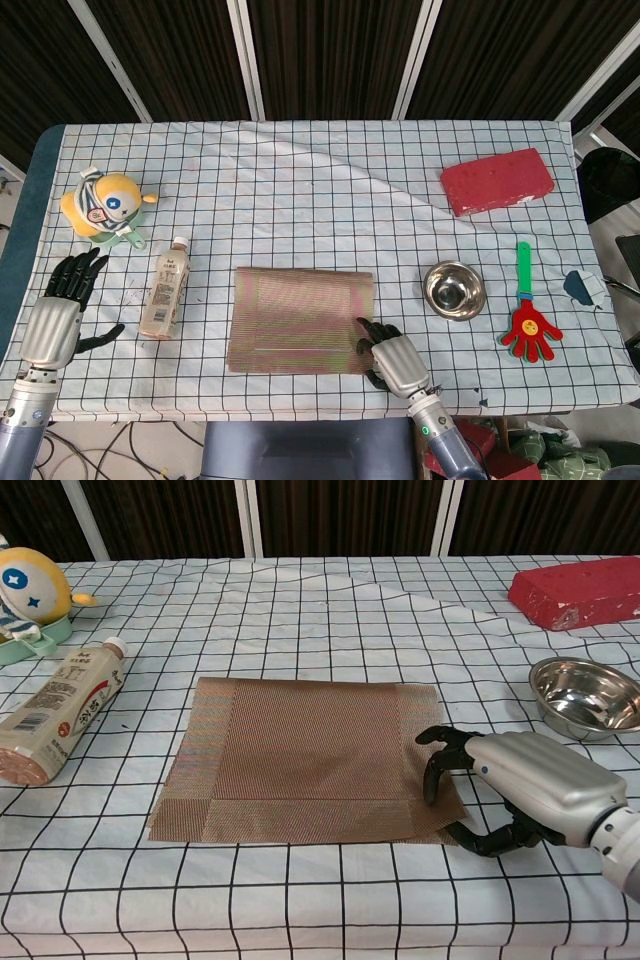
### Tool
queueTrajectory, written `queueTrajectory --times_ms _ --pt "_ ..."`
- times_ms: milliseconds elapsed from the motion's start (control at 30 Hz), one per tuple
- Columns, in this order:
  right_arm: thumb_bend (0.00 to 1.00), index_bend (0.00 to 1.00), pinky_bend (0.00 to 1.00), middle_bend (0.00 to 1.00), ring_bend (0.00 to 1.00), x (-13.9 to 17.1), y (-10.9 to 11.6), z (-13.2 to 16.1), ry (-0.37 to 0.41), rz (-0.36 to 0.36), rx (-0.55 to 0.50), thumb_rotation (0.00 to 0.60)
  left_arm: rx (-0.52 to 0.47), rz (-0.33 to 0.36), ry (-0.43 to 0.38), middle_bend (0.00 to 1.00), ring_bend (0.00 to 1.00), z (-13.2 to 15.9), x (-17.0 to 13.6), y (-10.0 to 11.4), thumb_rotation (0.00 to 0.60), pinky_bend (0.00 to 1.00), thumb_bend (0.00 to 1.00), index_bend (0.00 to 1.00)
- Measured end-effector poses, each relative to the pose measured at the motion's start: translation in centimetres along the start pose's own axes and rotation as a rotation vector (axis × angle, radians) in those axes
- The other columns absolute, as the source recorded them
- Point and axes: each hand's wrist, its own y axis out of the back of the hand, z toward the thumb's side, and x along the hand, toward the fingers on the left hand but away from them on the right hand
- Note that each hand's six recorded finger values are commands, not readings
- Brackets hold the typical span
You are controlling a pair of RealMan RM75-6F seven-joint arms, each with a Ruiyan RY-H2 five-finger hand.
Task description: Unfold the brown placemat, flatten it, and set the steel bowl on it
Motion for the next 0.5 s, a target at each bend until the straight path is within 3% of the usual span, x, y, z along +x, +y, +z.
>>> queueTrajectory --times_ms 500 --pt "0.49 0.6 0.24 0.1 0.17 0.15 -0.06 0.11 0.001 0.006 -0.012 0.6 -0.002 0.0 0.001 0.0 0.0 -0.03 0.03 0.01 0.6 0.05 0.05 0.0"
